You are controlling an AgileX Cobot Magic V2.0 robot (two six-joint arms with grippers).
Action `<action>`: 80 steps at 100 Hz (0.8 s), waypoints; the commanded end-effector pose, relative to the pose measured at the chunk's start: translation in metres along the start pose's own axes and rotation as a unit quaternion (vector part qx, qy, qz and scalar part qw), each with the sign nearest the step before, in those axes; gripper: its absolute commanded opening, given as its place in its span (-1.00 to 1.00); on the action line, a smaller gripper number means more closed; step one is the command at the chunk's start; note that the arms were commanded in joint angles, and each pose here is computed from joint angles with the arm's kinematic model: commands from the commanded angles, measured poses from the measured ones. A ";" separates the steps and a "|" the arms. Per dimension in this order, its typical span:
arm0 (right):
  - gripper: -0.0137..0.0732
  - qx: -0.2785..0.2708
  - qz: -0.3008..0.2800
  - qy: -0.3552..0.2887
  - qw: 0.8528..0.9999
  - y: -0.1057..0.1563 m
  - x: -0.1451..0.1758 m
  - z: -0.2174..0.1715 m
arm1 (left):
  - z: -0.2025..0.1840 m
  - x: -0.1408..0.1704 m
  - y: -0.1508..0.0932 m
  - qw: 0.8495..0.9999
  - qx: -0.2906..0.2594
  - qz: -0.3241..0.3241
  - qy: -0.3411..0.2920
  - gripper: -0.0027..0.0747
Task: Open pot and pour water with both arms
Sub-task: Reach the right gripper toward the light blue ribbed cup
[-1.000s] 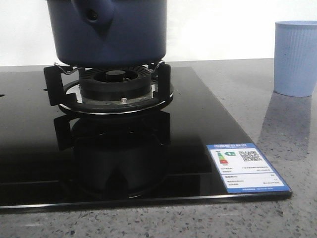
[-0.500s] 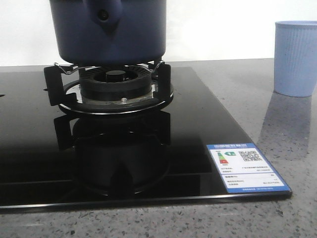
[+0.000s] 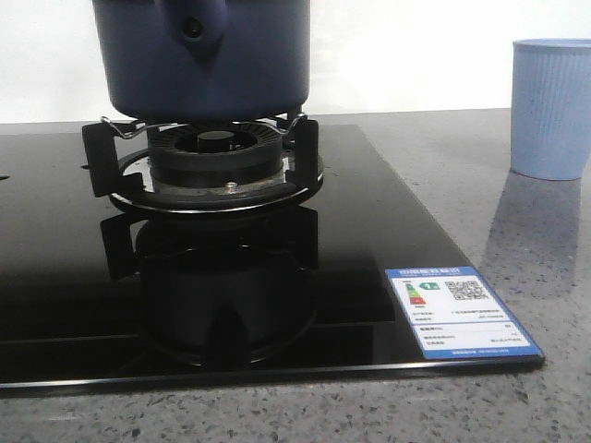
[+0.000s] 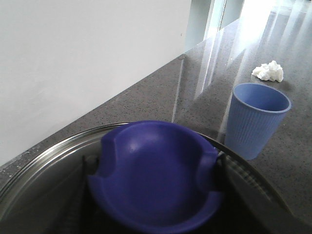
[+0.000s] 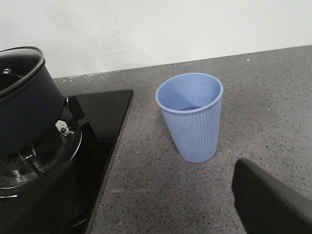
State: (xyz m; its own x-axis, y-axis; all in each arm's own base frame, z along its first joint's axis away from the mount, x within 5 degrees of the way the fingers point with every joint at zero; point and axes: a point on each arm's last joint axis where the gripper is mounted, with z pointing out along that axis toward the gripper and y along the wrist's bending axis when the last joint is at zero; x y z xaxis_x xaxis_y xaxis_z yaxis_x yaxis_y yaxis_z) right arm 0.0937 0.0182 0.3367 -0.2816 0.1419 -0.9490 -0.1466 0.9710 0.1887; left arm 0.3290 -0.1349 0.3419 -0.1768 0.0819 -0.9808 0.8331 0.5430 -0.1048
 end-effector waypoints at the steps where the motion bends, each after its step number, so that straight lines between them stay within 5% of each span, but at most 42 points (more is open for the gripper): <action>1: 0.67 -0.002 -0.002 -0.053 0.999 0.002 -0.017 -0.003 | -0.009 -0.032 -0.011 0.998 0.019 -0.004 -0.063 -0.05; 47: 0.67 0.023 -0.033 -0.058 0.998 -0.007 0.003 0.010 | -0.071 -0.077 0.002 0.990 -0.036 0.050 -0.125 -0.05; 80: 0.67 0.049 -0.038 -0.036 0.997 -0.022 0.030 0.060 | -0.125 -0.092 0.010 0.983 -0.081 0.072 -0.150 -0.05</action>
State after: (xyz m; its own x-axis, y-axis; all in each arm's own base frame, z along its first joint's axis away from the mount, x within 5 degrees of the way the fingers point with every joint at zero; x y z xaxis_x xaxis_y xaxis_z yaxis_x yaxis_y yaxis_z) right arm 0.1276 0.0141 0.2771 -0.3154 0.0885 -0.9448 -0.0806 0.9895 0.1196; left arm 0.3077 -0.0392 0.4168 0.0200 0.0165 -0.9997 0.7341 0.6786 0.0259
